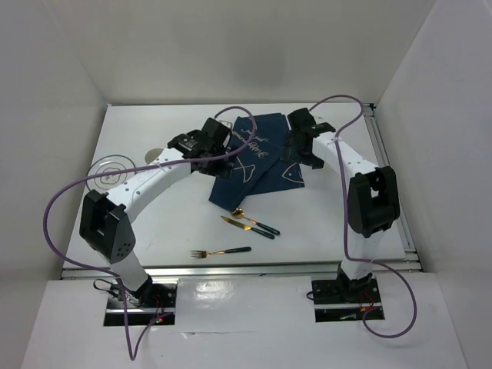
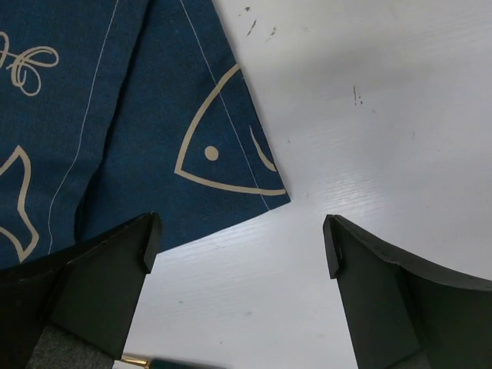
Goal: Set the dinner table for one person
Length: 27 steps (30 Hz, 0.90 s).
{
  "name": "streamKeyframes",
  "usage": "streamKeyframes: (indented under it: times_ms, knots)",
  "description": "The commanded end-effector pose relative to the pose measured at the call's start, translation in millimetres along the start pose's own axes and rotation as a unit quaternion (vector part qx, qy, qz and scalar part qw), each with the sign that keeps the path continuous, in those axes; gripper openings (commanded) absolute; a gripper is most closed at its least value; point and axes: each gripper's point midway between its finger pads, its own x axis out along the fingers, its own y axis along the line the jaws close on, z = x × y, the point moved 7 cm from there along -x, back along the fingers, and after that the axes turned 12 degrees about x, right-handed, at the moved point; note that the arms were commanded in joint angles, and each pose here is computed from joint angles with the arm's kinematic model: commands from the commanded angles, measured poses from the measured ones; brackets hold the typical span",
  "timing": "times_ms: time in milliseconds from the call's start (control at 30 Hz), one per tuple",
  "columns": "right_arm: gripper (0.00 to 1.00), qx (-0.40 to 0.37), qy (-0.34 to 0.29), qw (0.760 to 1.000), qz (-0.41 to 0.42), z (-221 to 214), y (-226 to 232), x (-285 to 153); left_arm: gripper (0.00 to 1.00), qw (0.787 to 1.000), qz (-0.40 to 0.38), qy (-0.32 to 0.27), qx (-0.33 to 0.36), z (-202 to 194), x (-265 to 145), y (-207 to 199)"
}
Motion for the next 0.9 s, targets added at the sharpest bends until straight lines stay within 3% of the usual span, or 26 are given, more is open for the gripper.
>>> streamKeyframes:
  times_ms: [0,233,467,633,867]
  knots:
    - [1.00,0.022,-0.023,0.999,0.035,10.6,-3.5,-24.1,1.00,1.000,0.000,-0.015,-0.007,3.5,-13.2,-2.7]
    - [1.00,0.025,-0.034,0.997,0.063,6.3,-8.8,-36.6,0.97,0.997,-0.044,-0.026,0.049,-11.2,-15.3,-36.4]
    - [0.97,0.045,-0.026,0.993,0.102,-10.2,-35.3,-47.5,0.78,0.994,-0.061,0.047,0.079,-59.3,-4.4,-58.6]
    - [0.90,0.054,-0.022,0.990,0.131,-19.0,-48.3,-49.6,0.80,0.993,-0.065,0.055,0.085,-71.8,2.0,-65.7]
    - [0.89,0.056,-0.001,0.988,0.141,-30.9,-48.6,-42.8,0.78,0.988,-0.073,0.089,0.101,-83.6,26.8,-77.1]
